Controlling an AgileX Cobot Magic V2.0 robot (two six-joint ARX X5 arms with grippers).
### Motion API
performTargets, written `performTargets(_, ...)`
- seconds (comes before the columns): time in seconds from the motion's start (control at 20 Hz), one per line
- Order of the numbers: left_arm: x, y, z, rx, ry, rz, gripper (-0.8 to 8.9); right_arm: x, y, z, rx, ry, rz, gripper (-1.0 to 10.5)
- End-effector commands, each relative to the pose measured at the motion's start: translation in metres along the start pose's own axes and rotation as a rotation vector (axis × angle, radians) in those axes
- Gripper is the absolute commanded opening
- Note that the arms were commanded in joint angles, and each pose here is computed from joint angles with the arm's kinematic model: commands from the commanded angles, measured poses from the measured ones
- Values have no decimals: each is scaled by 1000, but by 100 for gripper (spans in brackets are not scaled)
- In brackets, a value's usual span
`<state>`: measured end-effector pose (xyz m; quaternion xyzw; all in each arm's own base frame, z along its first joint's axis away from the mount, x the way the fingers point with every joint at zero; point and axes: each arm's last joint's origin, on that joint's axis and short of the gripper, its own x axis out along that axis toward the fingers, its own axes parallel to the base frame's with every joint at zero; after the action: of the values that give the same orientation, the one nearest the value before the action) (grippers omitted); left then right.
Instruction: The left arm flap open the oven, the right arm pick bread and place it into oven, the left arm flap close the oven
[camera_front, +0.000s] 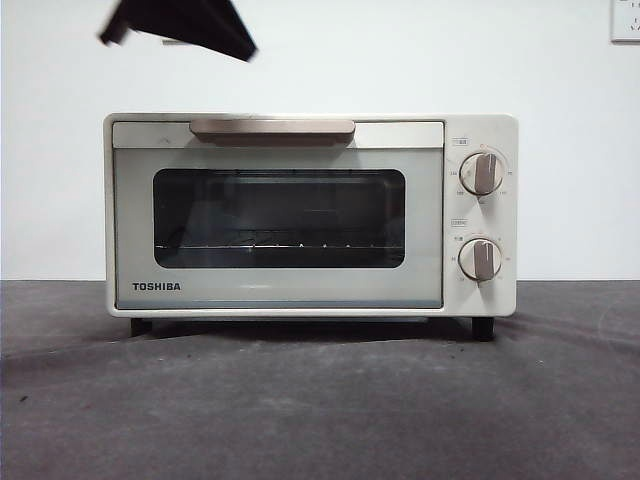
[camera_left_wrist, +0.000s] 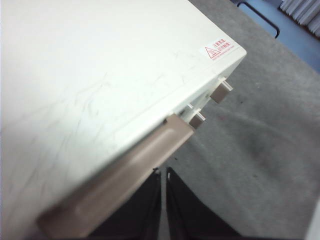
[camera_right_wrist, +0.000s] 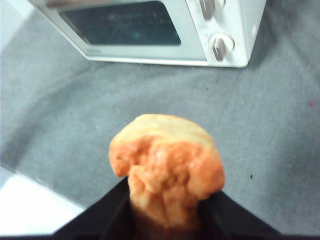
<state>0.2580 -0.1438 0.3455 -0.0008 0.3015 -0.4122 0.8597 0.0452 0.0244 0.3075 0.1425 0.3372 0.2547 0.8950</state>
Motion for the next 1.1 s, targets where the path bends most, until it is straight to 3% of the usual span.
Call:
performTargets(0.05,15,2,10,71,5,13,17,-5,2,0,20,-32,16,127)
performTargets(0.35,36,13,1,92,84,82,18,-6,2,0,18,-36,18,127)
performTargets(0.65,37,14,-7,83,165,80,18,-6,2,0,17,-38,19,127)
performTargets(1.1,38,-3,-26,137,368,66,17,-6,2,0,17,-39,19,127)
